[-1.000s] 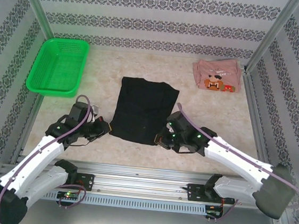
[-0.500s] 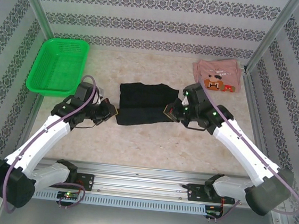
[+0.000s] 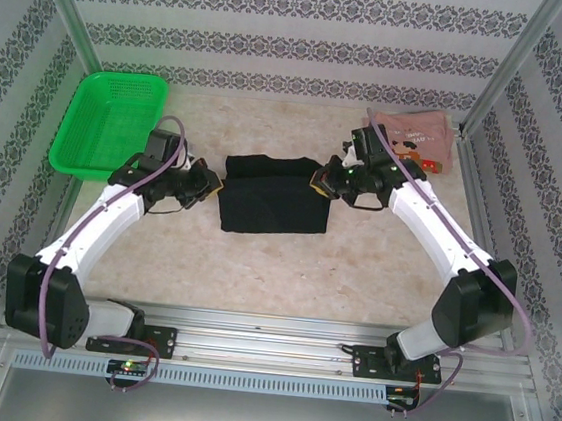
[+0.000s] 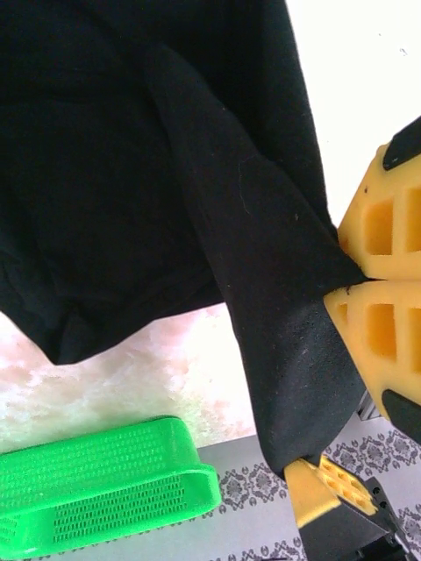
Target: Fold and stack the t-shirts
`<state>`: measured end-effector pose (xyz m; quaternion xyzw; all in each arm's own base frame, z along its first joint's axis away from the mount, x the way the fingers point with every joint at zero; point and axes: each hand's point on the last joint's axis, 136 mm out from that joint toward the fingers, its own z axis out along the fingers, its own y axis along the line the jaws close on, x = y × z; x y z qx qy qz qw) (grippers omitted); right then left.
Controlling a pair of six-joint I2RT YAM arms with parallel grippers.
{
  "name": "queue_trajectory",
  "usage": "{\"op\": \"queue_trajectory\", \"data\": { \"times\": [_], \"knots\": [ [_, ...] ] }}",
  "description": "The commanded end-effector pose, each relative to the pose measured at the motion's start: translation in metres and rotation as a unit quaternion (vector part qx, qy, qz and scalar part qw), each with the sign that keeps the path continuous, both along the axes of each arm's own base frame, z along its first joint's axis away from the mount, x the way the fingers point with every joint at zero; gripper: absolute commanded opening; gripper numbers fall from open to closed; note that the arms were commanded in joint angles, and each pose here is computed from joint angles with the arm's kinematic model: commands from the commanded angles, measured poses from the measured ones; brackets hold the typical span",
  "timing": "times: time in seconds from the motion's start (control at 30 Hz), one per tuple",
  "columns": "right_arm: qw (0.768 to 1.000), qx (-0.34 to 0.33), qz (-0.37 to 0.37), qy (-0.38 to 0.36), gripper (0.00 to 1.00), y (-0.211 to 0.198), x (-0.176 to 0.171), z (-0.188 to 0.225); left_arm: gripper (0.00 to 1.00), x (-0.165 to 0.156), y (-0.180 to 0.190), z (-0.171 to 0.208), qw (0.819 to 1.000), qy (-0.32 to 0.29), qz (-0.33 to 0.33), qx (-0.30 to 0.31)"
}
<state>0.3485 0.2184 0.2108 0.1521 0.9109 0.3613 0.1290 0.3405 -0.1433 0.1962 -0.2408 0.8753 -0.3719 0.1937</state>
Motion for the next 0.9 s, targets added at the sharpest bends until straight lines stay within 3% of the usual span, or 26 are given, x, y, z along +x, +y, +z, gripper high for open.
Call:
{"op": "queue_trajectory", "data": {
  "times": [0.0,0.5,0.87],
  "knots": [
    [1.0,-0.002,0.003,-0.011,0.0,-0.009,0.019,0.002,0.0,0.023,0.007,0.01,0.999,-0.036,0.003,0.005],
    [1.0,-0.013,-0.015,0.013,0.0,-0.029,0.077,-0.032,0.0,0.086,0.003,-0.005,0.999,-0.03,-0.006,0.009],
    [0.999,-0.017,-0.021,0.041,0.0,-0.035,0.116,-0.071,0.0,0.127,0.007,-0.036,1.0,-0.011,-0.004,0.017]
  ]
}}
